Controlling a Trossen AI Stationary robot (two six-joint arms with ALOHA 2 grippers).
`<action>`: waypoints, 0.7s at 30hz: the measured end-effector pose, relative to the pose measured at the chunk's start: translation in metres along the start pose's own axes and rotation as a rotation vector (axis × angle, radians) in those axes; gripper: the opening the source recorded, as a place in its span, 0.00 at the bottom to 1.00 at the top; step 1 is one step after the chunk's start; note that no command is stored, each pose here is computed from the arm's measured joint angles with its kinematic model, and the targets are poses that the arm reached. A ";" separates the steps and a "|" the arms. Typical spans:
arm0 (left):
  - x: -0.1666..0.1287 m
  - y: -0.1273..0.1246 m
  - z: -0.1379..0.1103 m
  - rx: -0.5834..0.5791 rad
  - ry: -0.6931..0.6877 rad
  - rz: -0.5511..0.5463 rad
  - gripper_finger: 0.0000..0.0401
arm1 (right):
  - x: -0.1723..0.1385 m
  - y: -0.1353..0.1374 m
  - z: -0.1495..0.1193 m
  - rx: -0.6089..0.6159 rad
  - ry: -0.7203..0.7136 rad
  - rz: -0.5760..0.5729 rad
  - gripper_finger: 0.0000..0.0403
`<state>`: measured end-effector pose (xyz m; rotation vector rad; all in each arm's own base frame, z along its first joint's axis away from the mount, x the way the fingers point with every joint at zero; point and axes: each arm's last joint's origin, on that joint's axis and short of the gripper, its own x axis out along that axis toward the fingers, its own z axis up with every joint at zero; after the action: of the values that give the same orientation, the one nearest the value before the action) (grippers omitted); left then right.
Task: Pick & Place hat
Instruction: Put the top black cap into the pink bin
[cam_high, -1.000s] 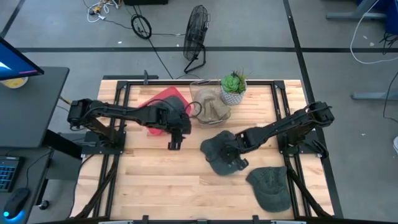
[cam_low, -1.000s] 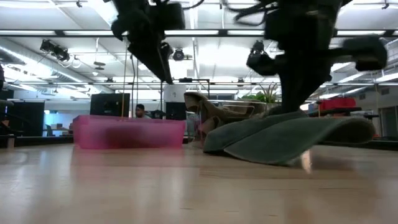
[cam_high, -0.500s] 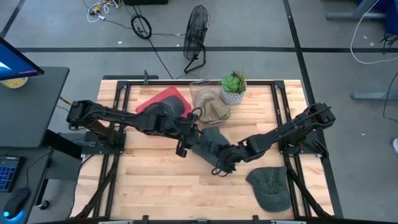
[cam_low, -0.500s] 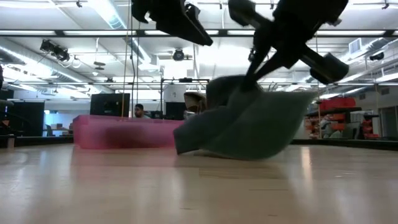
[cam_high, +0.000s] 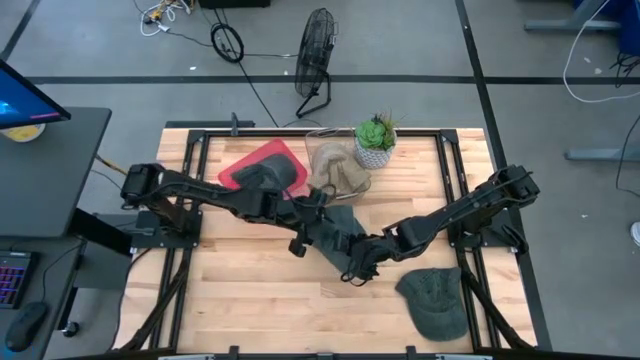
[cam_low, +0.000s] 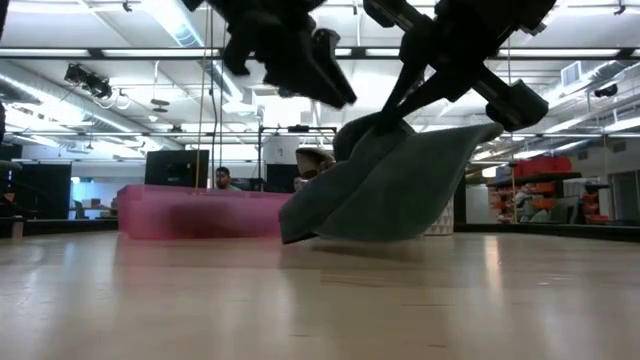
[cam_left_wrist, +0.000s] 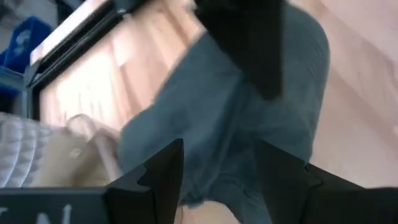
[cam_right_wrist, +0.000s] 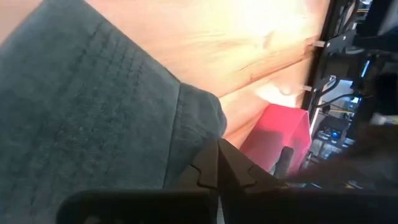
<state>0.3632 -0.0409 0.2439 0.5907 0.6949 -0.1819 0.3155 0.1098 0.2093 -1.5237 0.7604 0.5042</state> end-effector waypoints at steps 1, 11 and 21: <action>0.006 -0.002 -0.001 0.030 0.002 -0.004 0.48 | 0.000 0.000 0.000 0.000 0.000 -0.001 0.00; 0.019 -0.006 0.003 0.117 -0.023 0.064 0.48 | 0.000 0.002 0.000 -0.008 0.000 0.021 0.00; 0.030 0.000 -0.005 0.111 0.005 0.070 0.47 | -0.002 -0.004 0.005 -0.064 -0.030 -0.051 0.00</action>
<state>0.3830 -0.0375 0.2215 0.7212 0.6705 -0.1544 0.3181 0.1151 0.2128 -1.5878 0.6864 0.5161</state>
